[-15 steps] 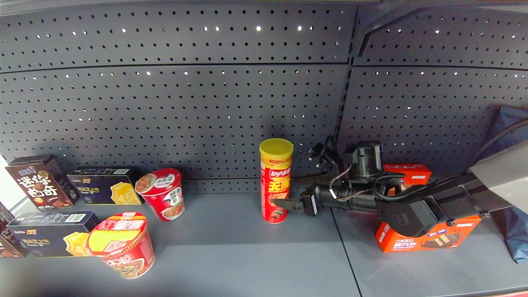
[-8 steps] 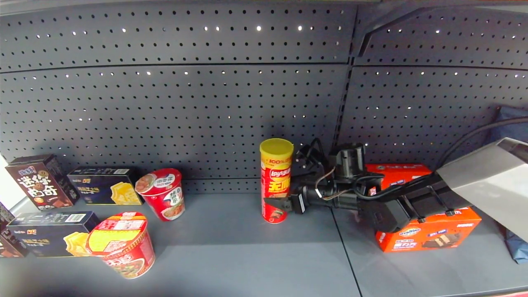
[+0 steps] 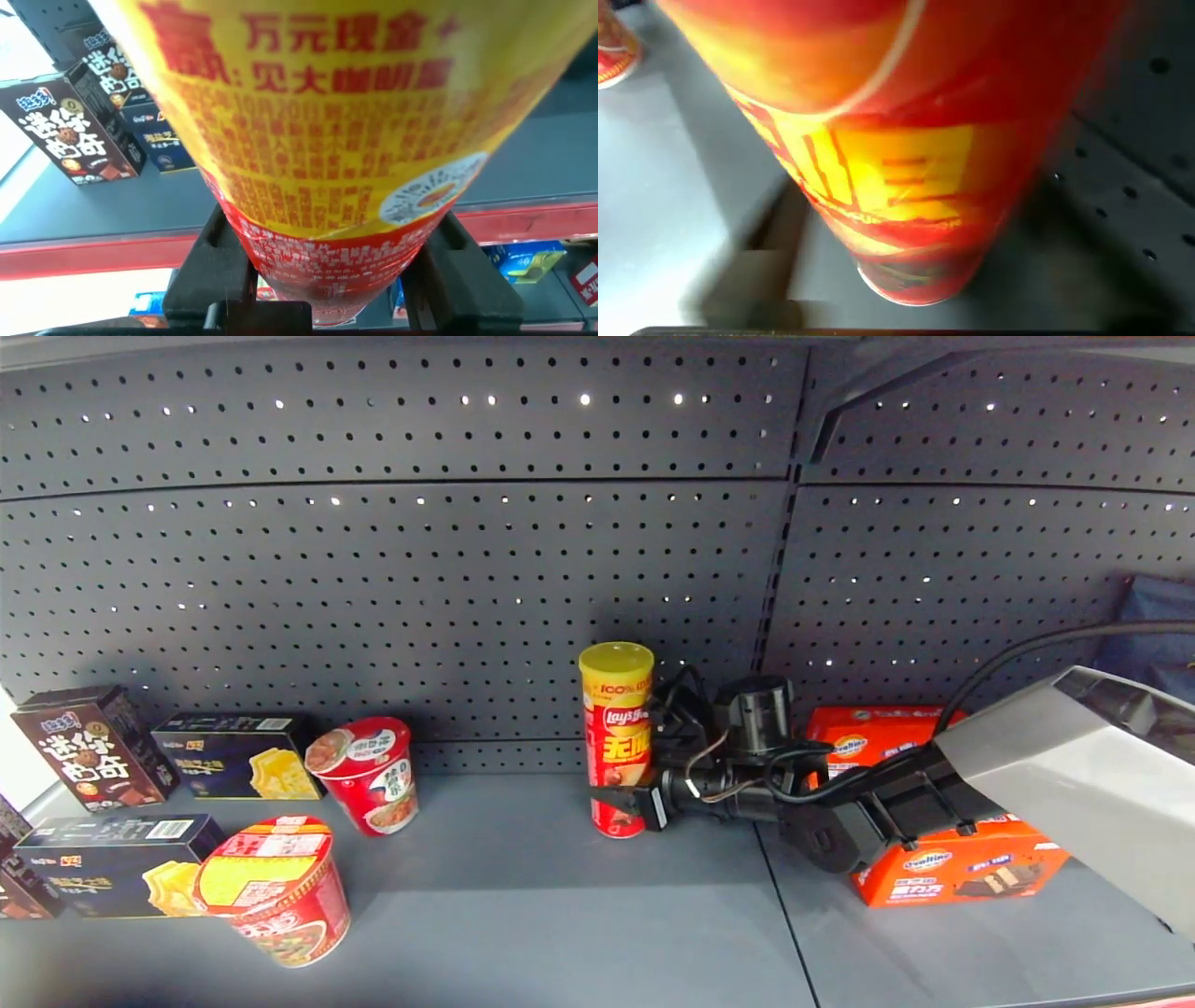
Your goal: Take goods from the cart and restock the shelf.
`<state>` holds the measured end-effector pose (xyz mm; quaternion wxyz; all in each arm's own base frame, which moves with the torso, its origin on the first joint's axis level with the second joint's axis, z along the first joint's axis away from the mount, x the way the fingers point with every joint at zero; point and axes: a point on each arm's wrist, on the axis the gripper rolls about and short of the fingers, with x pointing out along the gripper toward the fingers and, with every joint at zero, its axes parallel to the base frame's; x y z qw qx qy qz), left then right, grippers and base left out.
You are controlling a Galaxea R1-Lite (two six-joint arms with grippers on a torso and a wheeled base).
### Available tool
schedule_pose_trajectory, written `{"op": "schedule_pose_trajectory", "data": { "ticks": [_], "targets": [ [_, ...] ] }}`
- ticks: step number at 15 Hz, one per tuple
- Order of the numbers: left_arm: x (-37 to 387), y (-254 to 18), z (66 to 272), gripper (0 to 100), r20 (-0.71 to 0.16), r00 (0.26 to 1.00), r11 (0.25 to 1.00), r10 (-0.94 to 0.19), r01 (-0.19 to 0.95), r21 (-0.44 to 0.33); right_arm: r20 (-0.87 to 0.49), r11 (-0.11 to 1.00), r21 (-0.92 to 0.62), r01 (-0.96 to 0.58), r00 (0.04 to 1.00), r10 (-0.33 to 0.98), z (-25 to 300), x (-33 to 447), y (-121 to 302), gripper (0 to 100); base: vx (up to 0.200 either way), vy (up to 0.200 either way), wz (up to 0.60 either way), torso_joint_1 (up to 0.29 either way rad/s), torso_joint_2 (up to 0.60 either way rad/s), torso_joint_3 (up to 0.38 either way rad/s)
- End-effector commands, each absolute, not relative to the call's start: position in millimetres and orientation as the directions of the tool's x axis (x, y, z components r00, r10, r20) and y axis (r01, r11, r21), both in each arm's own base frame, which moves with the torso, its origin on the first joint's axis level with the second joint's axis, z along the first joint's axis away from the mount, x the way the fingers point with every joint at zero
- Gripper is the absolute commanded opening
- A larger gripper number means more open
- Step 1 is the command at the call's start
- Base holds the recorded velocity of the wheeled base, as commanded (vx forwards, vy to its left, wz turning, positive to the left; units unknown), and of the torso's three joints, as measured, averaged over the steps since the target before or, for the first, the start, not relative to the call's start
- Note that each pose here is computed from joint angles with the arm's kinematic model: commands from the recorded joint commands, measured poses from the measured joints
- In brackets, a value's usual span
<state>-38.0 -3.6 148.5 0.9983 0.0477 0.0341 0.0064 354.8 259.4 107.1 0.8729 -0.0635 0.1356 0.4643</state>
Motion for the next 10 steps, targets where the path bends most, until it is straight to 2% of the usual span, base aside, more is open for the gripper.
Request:
{"op": "schedule_pose_trajectory", "data": {
  "ticks": [1,4,7,8,10],
  "targets": [
    [-37.6,-3.6,147.3,0,-0.072,0.997,0.995,0.017,-0.01,0.096,-0.287,0.566,0.014,-0.824,0.539,0.792,115.2,344.7,266.1,0,0.0,0.0,0.0,0.0,0.0,0.0],
    [-38.2,-3.6,146.4,0,-0.067,0.998,0.995,0.017,-0.01,0.096,-0.247,0.592,0.087,-0.801,0.559,0.792,141.4,307.4,290.0,0,0.0,0.0,0.0,0.0,0.0,0.0],
    [-43.1,-4.0,146.2,0,-0.034,0.999,0.995,0.02,-0.017,0.098,-0.23,0.584,0.139,-0.8,0.548,0.804,166.6,247.2,308.8,0,0.0,0.0,0.0,0.0,0.0,0.0],
    [-43.1,-4.0,146.2,0,-0.034,0.999,0.995,0.02,-0.017,0.098,-0.232,0.583,0.139,-0.801,0.546,0.805,166.8,245.7,308.9,0,0.0,0.0,0.0,0.0,0.0,0.0],
    [-45.9,-4.1,146.8,0,-0.012,1.0,0.996,0.025,-0.023,0.091,-0.274,0.605,0.09,-0.791,0.565,0.778,184.7,216.7,279.8,0,0.0,0.0,0.0,0.0,0.0,0.0]
  ]
}}
